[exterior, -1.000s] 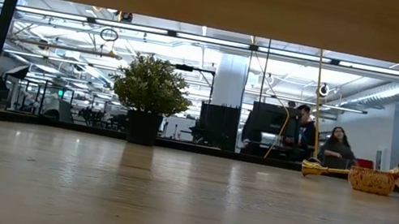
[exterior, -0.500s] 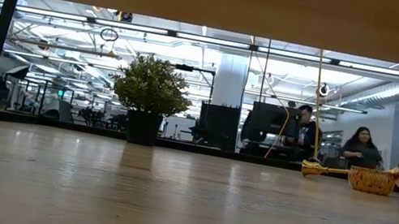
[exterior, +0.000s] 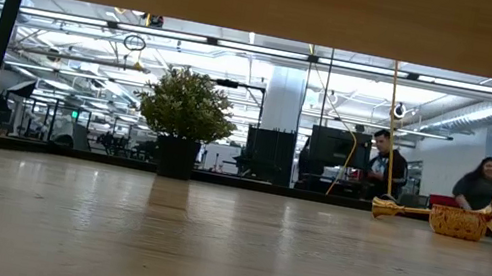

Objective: Pick & Place candle stick holders
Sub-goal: Put the blue patterned scented candle on the shelf

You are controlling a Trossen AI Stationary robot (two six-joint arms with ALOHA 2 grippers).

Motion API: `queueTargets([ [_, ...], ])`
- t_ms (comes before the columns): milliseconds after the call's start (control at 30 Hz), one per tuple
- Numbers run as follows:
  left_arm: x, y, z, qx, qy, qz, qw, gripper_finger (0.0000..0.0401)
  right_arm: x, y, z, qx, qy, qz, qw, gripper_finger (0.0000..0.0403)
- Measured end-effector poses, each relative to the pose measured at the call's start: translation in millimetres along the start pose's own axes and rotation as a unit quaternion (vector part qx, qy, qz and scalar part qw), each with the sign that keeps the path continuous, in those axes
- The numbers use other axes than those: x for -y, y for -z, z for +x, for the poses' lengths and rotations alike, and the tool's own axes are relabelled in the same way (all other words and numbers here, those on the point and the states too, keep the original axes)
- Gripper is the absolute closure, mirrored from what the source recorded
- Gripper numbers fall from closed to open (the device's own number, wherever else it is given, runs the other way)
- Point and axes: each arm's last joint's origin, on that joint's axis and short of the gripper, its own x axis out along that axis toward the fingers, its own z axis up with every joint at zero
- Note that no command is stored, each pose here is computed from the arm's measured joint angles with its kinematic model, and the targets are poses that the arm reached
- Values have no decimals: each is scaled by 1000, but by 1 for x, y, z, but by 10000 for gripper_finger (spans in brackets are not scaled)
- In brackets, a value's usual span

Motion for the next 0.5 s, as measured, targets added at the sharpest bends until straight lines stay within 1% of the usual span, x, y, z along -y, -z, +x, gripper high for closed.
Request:
queueTargets([
  [267, 0, 0, 0, -1, 1, 1, 1000, 398, 5, 3, -20, 46, 12, 7, 999, 67],
  [500, 0, 0, 0, -1, 2, 1, 1000, 398, 11, 2, -45, 127, 15, 14, 992, 67],
])
